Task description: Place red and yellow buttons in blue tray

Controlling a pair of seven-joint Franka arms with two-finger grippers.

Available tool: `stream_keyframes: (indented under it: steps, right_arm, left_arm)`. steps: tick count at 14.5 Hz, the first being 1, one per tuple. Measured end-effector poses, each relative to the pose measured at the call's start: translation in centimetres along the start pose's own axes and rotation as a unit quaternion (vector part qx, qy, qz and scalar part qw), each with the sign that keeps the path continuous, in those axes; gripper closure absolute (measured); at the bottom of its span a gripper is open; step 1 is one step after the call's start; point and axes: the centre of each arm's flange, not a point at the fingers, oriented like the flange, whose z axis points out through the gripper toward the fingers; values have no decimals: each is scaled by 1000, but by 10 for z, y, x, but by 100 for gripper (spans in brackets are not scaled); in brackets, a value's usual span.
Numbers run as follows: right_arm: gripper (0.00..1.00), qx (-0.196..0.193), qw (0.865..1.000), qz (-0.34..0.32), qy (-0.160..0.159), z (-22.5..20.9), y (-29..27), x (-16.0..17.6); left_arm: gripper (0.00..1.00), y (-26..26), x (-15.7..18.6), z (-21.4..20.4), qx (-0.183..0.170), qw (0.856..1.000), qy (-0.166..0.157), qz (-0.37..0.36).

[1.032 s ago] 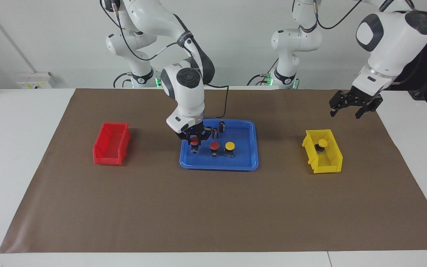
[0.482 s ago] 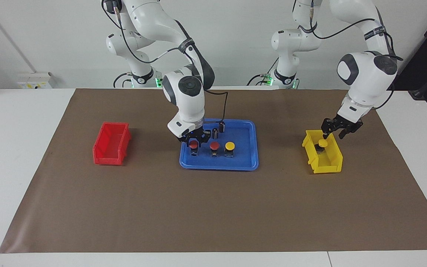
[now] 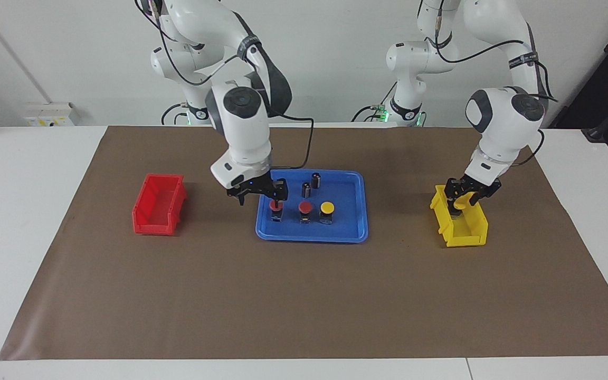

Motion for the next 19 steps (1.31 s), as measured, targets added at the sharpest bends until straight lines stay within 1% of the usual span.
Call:
stream_keyframes:
  steps: [3, 5, 6, 7, 8, 10, 11, 12, 14, 15, 16, 17, 18, 19]
  right_arm:
    - [0, 1, 1000, -4, -5, -49, 64, 6]
    - [0, 0, 1000, -4, -2, -75, 101, 5]
    - [0, -5, 1000, -10, -1, -88, 120, 4]
    - [0, -10, 1000, -16, -5, -101, 141, 2]
    - [0, -15, 1000, -21, -11, -113, 161, -1]
    - [0, -16, 999, -29, -20, -130, 198, -3]
    - [0, -16, 999, -30, -22, -134, 211, -3]
    - [0, -17, 999, -31, -26, -135, 219, -2]
    - [0, -20, 998, -35, -42, -132, 225, -5]
    - [0, -21, 998, -43, -48, -131, 229, -5]
    - [0, -21, 997, -51, -51, -131, 238, -5]
    - [0, -20, 997, -54, -53, -131, 251, -4]
    - [0, -19, 997, -53, -55, -132, 267, -4]
    - [0, -18, 997, -49, -57, -134, 279, -5]
  left_arm:
    - [30, -1, -1, 8, 0, 1000, -4, -1]
    - [33, -1, -3, 12, 1, 1000, -4, -1]
    - [43, -1, -4, 13, 1, 1000, -4, -1]
    - [55, -2, -4, 14, 1, 1000, -4, -2]
    - [59, -3, -4, 14, 1, 1000, -2, -2]
    - [59, -5, -2, 11, 1, 1000, -1, -5]
    - [59, -6, 0, 6, 1, 1000, -7, -6]
    - [59, -5, 5, -7, -1, 1000, -20, -5]
    - [59, 1, 21, -59, -4, 999, -46, 2]
    - [59, 9, 28, -92, -6, 999, -47, 8]
    - [59, 24, 33, -119, -7, 999, -41, 12]
    - [59, 47, 35, -134, -8, 999, -31, 12]
    - [59, 77, 34, -136, -10, 1000, -28, 10]
    - [59, 110, 30, -129, -13, 999, -29, 10]
